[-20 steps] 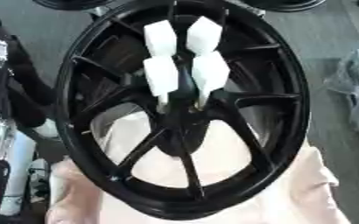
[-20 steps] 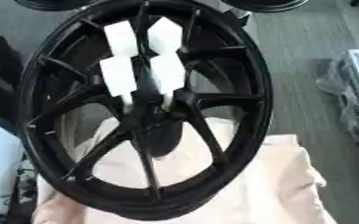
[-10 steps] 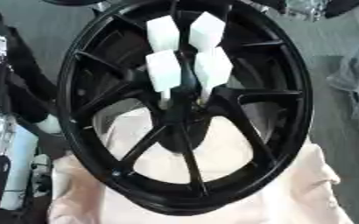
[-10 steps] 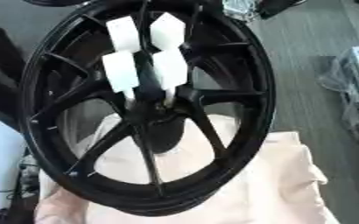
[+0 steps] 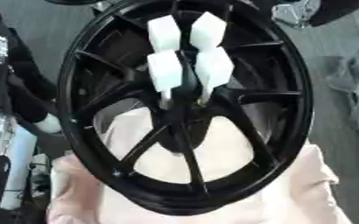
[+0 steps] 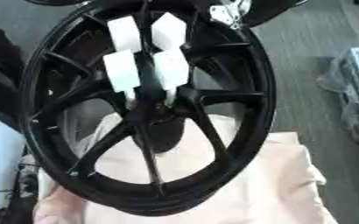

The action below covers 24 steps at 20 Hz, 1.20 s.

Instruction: Pull the pin out of the wheel hub.

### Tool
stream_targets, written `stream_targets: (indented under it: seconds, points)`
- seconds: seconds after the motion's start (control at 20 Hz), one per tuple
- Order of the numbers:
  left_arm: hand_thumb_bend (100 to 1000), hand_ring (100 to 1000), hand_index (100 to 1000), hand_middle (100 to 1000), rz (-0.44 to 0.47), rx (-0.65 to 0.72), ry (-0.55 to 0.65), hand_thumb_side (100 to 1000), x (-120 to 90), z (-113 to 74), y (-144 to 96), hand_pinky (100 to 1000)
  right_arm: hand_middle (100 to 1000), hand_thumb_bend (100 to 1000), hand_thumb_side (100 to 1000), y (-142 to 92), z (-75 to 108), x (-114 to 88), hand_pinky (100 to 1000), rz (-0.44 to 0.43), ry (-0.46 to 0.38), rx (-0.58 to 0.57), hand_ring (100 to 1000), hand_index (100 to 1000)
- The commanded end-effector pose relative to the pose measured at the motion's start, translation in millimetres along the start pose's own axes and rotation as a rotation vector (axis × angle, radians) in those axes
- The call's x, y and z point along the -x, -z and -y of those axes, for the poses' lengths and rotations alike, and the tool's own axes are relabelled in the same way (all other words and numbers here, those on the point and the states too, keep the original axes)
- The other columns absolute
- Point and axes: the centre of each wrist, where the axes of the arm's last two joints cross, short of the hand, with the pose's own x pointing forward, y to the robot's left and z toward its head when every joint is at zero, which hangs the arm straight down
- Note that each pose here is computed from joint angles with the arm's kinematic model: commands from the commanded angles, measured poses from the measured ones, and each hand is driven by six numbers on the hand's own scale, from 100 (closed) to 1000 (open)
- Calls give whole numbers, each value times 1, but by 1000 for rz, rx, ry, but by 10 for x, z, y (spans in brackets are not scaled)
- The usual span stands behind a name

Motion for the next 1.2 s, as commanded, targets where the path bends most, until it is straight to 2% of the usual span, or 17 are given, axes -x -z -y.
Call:
stream_targets:
  seconds: [0.05,0.1,0.2,0.35,0.55,0.95,1.1,1.15,1.2]
  points:
    - [313,795,739,677,34,8,19,662,-100,-48,55,626,738,100,423,-20,51,-66,731,-11,-16,-2,661,811]
    - [313,795,739,677,34,8,18,662,-100,-46,56,626,745,100,433,-14,41,-68,737,-10,-10,-10,682,813]
    - [314,794,738,676,33,8,18,663,-98,-46,57,626,732,100,411,-1,16,-70,730,-9,3,-29,662,813]
    - [313,794,737,676,31,9,17,664,-96,-45,58,627,685,100,261,8,-18,-79,718,-8,20,-64,609,794]
    - [313,794,736,675,31,12,15,666,-99,-39,60,627,658,100,313,24,-61,-79,724,-16,60,-105,609,783]
    - [311,793,735,675,28,18,13,669,-96,-29,62,627,664,100,311,14,-108,-139,717,3,70,-158,603,794]
    - [310,793,735,673,23,3,10,671,-85,-49,71,628,693,100,318,14,-131,-154,721,10,67,-168,643,807]
    - [310,792,734,673,24,-6,8,669,-86,-60,76,628,700,100,372,16,-141,-156,707,11,66,-172,679,806]
    - [310,792,734,673,26,-17,5,669,-90,-74,83,628,698,100,385,19,-151,-156,705,12,65,-175,684,805]
